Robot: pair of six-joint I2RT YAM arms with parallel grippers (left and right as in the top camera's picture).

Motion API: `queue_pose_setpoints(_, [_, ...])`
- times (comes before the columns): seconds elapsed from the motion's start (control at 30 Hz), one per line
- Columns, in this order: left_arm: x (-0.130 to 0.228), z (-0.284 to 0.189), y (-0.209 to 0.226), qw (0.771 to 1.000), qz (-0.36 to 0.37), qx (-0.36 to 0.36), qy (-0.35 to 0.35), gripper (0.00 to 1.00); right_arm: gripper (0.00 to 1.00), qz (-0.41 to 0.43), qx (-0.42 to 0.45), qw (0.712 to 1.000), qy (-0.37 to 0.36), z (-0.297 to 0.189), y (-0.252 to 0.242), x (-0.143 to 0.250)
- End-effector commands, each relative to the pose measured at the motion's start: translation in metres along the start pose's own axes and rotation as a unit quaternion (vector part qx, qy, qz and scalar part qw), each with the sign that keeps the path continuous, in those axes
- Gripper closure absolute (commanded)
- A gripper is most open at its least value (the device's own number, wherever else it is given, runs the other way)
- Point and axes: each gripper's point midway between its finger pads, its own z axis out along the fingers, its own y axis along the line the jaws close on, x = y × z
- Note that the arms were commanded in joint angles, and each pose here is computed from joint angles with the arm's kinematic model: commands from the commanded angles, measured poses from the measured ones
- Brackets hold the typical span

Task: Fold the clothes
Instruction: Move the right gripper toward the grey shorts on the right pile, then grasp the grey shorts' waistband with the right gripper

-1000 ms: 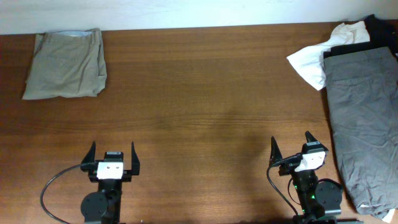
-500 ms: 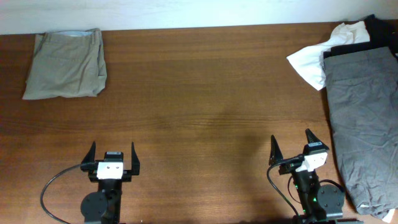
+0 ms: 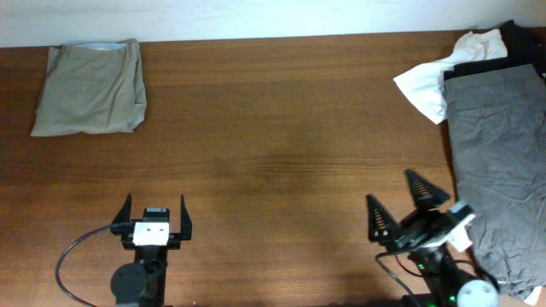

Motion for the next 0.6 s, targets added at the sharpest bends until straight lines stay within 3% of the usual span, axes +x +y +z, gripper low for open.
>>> queue_pose_setpoints(0.0, [0.001, 0.0, -0.002, 1.0, 0.008, 0.006, -0.001, 0.01, 0.01, -0.119, 0.132, 0.984, 0.026, 0.025, -0.033, -0.06])
queue_pose_setpoints(0.17, [0.001, 0.0, -0.002, 1.0, 0.008, 0.006, -0.001, 0.01, 0.01, -0.138, 0.267, 0.932, 0.203, 0.1, -0.115, -0.06])
queue_pose_setpoints(0.33, [0.001, 0.0, -0.002, 1.0, 0.008, 0.006, -0.001, 0.01, 0.01, -0.127, 0.367, 0.82, 0.419, 0.137, -0.201, -0.017])
queue_pose_setpoints(0.5, [0.001, 0.0, -0.002, 1.0, 0.008, 0.006, -0.001, 0.01, 0.01, -0.162, 0.445, 0.745, 0.47, 0.144, -0.273, -0.003])
queue_pose_setpoints(0.57, [0.001, 0.0, -0.002, 1.0, 0.008, 0.006, -0.001, 0.01, 0.01, -0.174, 0.47, 0.704, 0.503, 0.127, -0.309, 0.019])
